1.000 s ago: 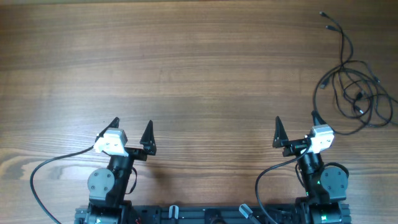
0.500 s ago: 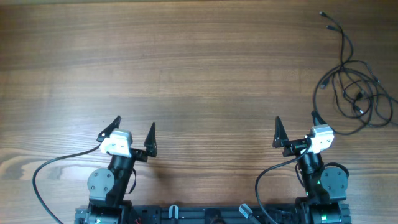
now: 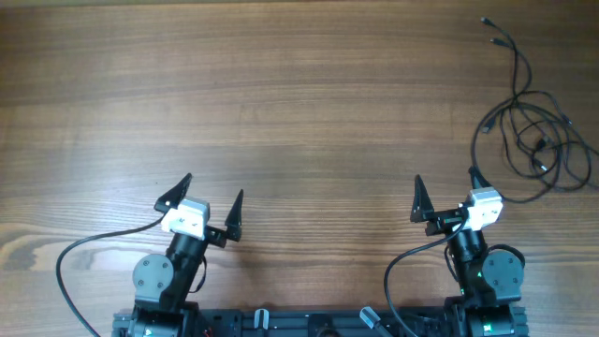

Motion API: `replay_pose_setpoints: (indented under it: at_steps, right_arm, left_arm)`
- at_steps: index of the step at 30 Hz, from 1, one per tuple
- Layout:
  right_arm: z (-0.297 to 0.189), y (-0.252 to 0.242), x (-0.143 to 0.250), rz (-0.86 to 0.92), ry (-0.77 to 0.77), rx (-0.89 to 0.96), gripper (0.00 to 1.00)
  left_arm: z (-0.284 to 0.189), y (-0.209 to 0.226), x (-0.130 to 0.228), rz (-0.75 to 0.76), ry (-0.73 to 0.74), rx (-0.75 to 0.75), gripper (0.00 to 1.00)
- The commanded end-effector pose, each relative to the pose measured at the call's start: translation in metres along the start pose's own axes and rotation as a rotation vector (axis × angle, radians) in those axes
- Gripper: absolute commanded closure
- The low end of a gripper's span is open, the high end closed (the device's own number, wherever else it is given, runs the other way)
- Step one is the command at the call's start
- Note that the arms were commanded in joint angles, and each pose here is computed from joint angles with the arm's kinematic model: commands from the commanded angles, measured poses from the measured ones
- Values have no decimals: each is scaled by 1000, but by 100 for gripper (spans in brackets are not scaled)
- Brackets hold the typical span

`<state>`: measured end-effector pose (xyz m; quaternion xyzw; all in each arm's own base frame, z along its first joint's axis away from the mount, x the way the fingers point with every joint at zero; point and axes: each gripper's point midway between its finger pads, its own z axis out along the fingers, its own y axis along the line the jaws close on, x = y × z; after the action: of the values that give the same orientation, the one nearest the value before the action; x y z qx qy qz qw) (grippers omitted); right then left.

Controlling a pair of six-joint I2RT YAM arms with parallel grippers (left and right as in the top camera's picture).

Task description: Untangle cables

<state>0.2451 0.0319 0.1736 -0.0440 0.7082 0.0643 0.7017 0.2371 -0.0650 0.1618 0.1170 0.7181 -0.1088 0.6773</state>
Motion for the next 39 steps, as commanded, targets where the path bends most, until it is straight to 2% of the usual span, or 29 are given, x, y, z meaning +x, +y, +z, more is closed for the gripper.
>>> replay_pose_setpoints:
  at_steps: [1,39]
  right_arm:
    - [-1,1,-2,11,-11,-8,0]
    - [-1,1,-2,11,-11,-8,1]
  left_arm:
    - [0,-7,1,-9,-2,36,0]
    - [0,-2,1,-10,-2,15,0]
